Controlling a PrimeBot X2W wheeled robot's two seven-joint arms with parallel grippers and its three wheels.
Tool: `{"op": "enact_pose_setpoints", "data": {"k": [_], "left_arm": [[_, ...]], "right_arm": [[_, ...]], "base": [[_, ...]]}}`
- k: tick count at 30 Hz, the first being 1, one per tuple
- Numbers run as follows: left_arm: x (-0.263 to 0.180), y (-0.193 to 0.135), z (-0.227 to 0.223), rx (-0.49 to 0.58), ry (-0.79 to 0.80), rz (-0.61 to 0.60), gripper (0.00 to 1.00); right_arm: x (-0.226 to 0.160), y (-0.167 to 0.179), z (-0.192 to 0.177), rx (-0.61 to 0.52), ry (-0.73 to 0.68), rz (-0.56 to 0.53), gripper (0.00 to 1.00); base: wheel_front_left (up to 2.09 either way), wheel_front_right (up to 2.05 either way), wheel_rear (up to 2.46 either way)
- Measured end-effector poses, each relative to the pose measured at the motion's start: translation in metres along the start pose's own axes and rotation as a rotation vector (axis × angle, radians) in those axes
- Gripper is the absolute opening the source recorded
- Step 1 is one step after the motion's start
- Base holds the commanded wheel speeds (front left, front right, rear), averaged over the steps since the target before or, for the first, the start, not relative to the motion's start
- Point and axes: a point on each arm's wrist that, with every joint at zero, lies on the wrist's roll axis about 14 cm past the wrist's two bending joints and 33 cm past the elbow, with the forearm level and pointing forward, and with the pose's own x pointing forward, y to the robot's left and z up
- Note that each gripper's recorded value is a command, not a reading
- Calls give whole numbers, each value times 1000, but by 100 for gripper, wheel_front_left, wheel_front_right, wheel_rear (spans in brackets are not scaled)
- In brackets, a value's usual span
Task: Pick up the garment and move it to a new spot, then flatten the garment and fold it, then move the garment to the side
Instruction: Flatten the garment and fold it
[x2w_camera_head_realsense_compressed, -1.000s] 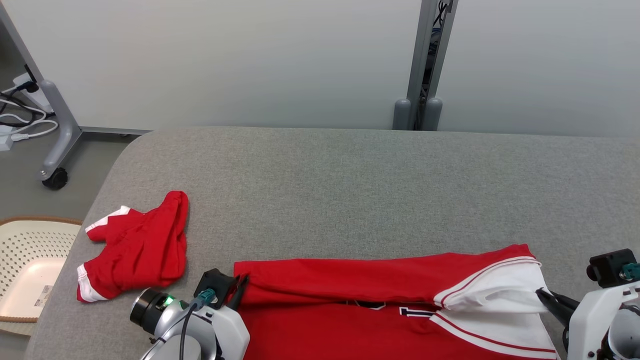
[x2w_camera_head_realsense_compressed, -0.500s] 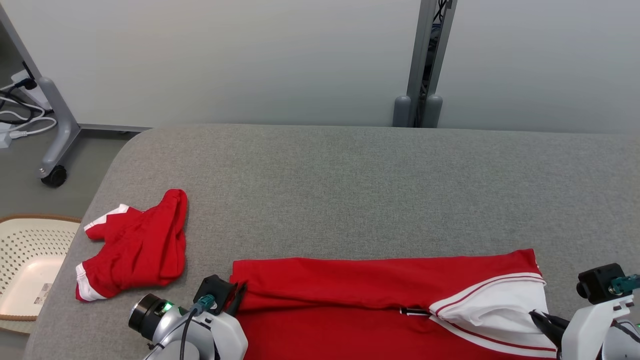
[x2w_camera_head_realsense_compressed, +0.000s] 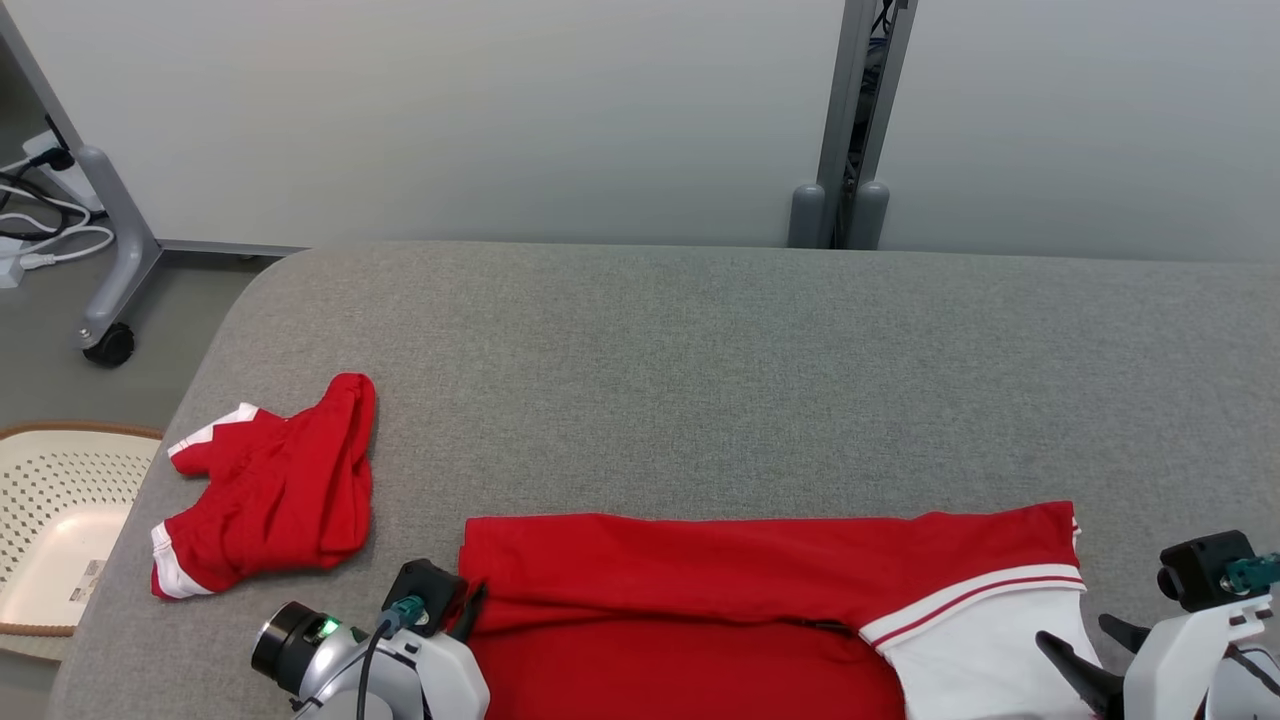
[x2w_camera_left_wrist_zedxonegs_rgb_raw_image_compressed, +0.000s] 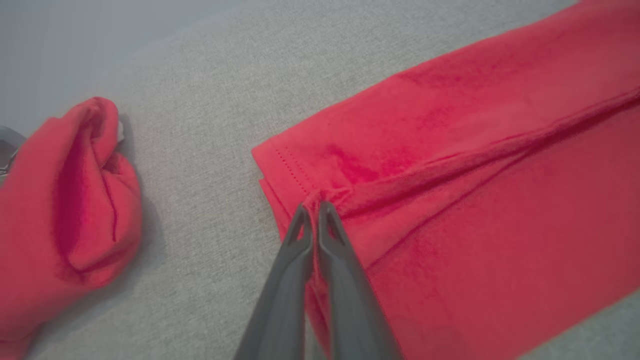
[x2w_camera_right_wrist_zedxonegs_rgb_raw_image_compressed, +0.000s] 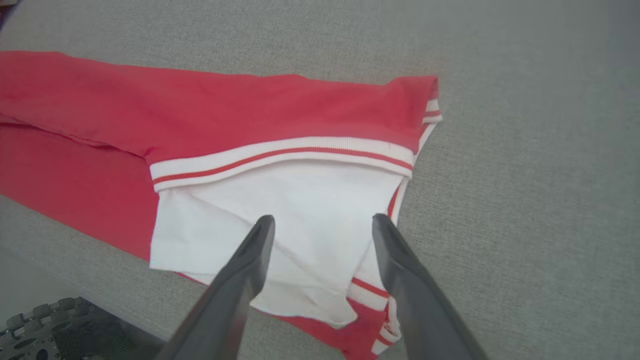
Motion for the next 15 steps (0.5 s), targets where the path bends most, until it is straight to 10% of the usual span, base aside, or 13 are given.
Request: {"op": "enact_pose_setpoints", "data": {"k": [1, 15], "left_arm": [[0, 1, 0, -2, 0, 4, 100], [-6, 46, 32, -70, -104, 190, 100]], "right_arm": [[0, -1, 1, -3, -4, -4, 100], [-20, -33, 64, -52, -303, -153, 100]], "base": [[0, 0, 0], [0, 0, 0]]}}
